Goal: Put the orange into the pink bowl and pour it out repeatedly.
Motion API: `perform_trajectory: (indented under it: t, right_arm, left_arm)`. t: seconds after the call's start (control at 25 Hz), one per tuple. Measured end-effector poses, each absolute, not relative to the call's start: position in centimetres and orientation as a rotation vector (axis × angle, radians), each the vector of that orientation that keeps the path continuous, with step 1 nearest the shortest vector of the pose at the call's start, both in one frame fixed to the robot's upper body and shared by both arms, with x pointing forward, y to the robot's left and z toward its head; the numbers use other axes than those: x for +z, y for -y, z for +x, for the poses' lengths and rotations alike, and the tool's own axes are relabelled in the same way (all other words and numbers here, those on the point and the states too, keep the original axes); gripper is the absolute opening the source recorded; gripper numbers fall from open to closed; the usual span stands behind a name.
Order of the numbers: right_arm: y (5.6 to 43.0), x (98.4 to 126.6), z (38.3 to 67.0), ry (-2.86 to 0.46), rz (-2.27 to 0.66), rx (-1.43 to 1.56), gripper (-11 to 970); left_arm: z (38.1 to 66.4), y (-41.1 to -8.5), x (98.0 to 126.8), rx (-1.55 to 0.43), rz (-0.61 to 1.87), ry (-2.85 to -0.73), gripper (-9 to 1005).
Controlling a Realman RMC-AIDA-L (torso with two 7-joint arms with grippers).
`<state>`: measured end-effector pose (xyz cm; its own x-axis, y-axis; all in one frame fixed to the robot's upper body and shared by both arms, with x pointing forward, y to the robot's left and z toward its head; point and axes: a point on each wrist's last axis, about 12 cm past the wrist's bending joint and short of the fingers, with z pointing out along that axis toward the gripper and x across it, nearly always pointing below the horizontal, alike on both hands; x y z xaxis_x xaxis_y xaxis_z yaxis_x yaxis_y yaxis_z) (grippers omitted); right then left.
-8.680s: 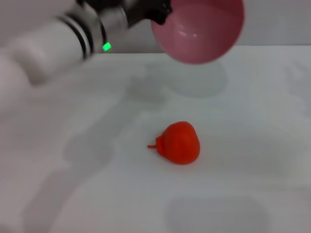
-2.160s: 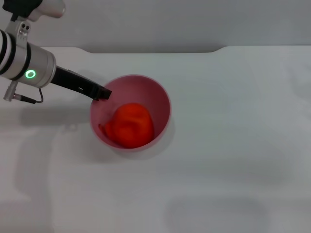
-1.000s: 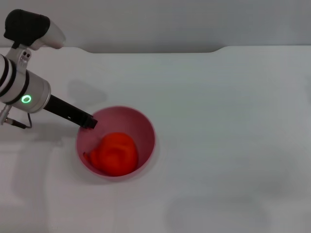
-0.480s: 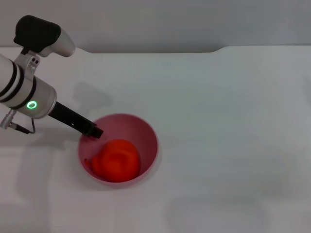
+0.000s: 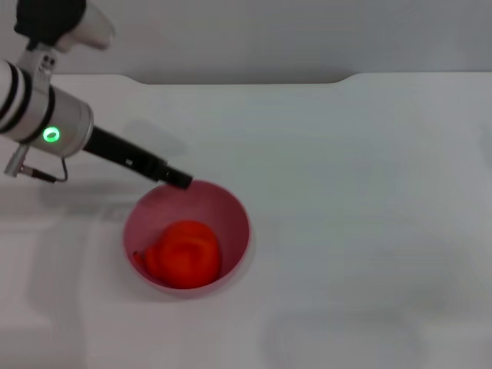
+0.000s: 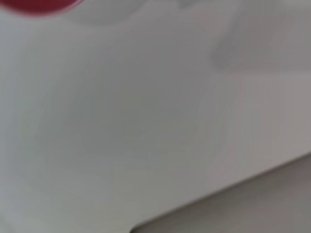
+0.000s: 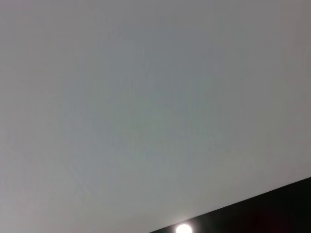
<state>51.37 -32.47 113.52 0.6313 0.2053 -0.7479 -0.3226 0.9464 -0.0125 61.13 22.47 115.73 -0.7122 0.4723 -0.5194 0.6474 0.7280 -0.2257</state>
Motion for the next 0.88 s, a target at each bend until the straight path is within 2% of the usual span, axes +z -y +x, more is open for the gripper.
perform_trajectory:
  t: [0.12, 0.24, 0.4, 0.56, 0.76, 0.8, 0.84, 0.88]
  right_arm:
    - [32.5, 113.5, 51.2, -0.827, -0.15, 0.307, 462]
    - [32.5, 113.5, 51.1, -0.819, -0.149, 0.309, 462]
    - [32.4, 113.4, 51.1, -0.818, -0.151, 0.314, 462]
    - [32.2, 113.2, 51.3, -0.826, -0.149, 0.321, 462]
    - [32.1, 112.9, 51.6, -0.848, -0.139, 0.326, 462]
    - [32.1, 112.8, 51.7, -0.854, -0.135, 0.328, 462]
    - [32.1, 112.6, 51.7, -0.862, -0.13, 0.329, 462]
    - [32.2, 112.4, 51.7, -0.872, -0.124, 0.328, 462]
  left_arm:
    - [61.1, -22.2, 117.7, -0.664, 0.867, -2.405, 534]
    - [61.2, -22.7, 119.8, -0.737, 0.834, -2.272, 740]
    - [61.4, -24.2, 121.2, -0.828, 0.726, -2.043, 736]
    - [60.9, -26.0, 121.2, -0.869, 0.617, -1.741, 733]
    - [59.5, -28.6, 119.3, -0.877, 0.435, -1.385, 730]
    - [59.5, -28.6, 119.3, -0.877, 0.435, -1.385, 730]
    - [58.7, -29.8, 117.6, -0.826, 0.357, -1.27, 729]
    - [58.5, -30.0, 117.3, -0.819, 0.348, -1.262, 729]
